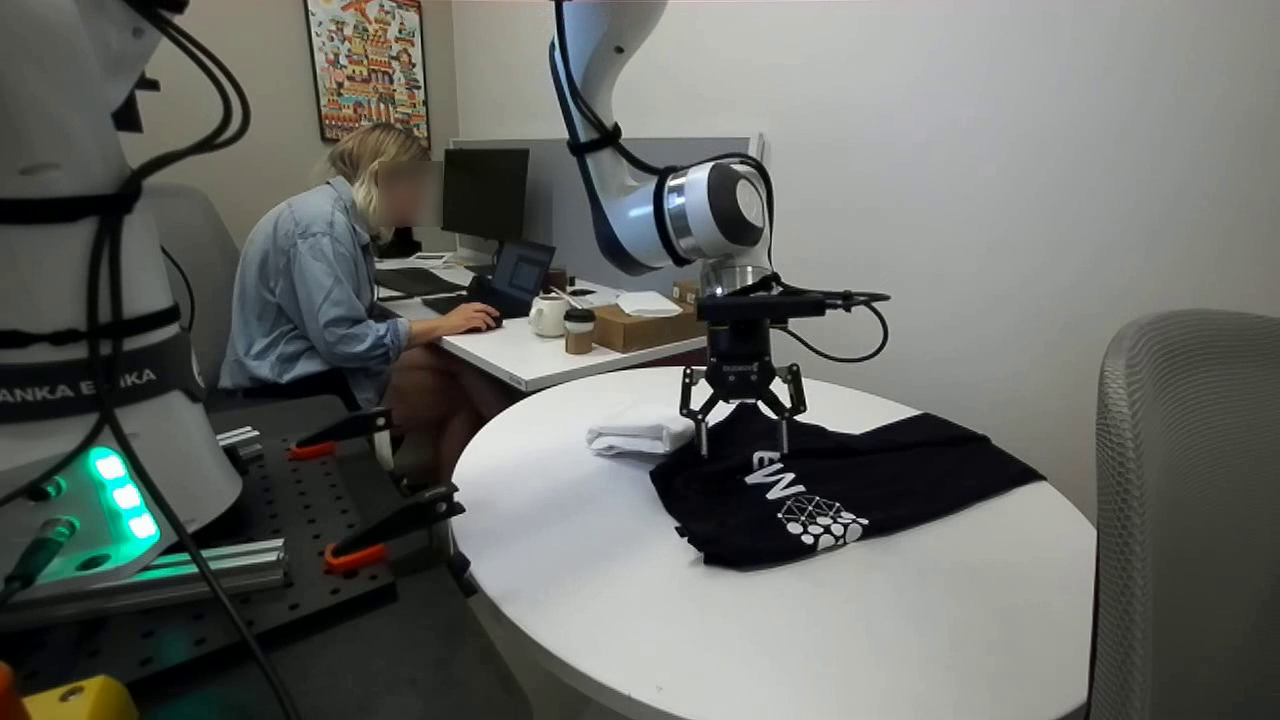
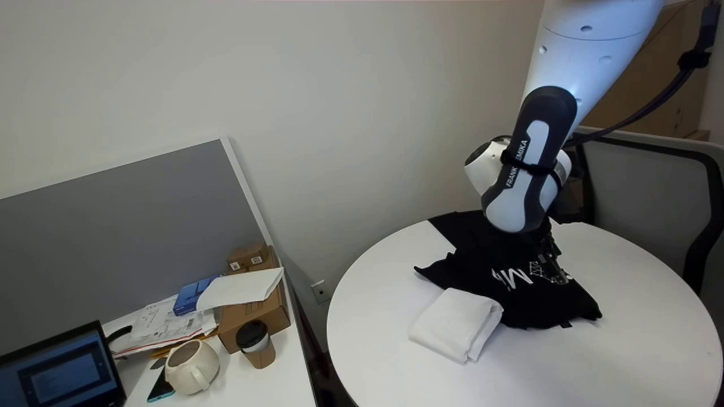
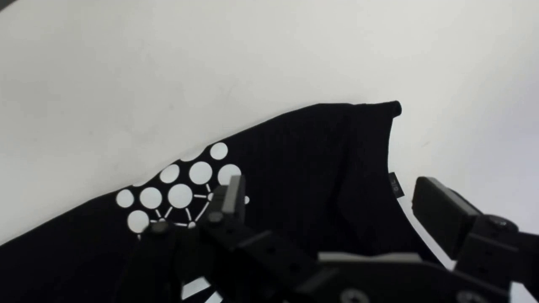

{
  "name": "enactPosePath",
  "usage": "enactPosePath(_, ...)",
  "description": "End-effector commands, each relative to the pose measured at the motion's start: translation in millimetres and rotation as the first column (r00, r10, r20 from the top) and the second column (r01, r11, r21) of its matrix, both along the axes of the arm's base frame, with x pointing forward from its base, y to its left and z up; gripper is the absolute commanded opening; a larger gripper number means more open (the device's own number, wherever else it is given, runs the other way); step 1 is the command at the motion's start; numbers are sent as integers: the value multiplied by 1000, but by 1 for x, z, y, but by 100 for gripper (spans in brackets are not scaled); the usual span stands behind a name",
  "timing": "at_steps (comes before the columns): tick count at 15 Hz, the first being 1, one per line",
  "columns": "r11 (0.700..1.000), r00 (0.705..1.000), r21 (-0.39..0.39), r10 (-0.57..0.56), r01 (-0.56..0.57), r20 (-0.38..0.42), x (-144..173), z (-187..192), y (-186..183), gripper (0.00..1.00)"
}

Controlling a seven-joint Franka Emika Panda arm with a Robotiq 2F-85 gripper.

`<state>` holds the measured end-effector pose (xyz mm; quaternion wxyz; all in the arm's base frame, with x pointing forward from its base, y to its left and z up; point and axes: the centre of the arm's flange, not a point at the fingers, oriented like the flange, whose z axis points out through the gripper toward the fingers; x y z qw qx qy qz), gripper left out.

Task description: Move the black shirt from the table to the back of the chair

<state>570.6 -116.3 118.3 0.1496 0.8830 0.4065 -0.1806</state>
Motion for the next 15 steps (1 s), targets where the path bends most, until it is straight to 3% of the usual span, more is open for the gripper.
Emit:
enactPosePath(1, 998, 998, 60, -13, 16, -59, 13, -35, -3, 100)
enactPosePath(13, 997, 985, 34, -58, 65, -165, -16, -103, -15, 99)
enactPosePath(15, 997, 983, 33, -56, 63, -177, -21, -110, -11, 74)
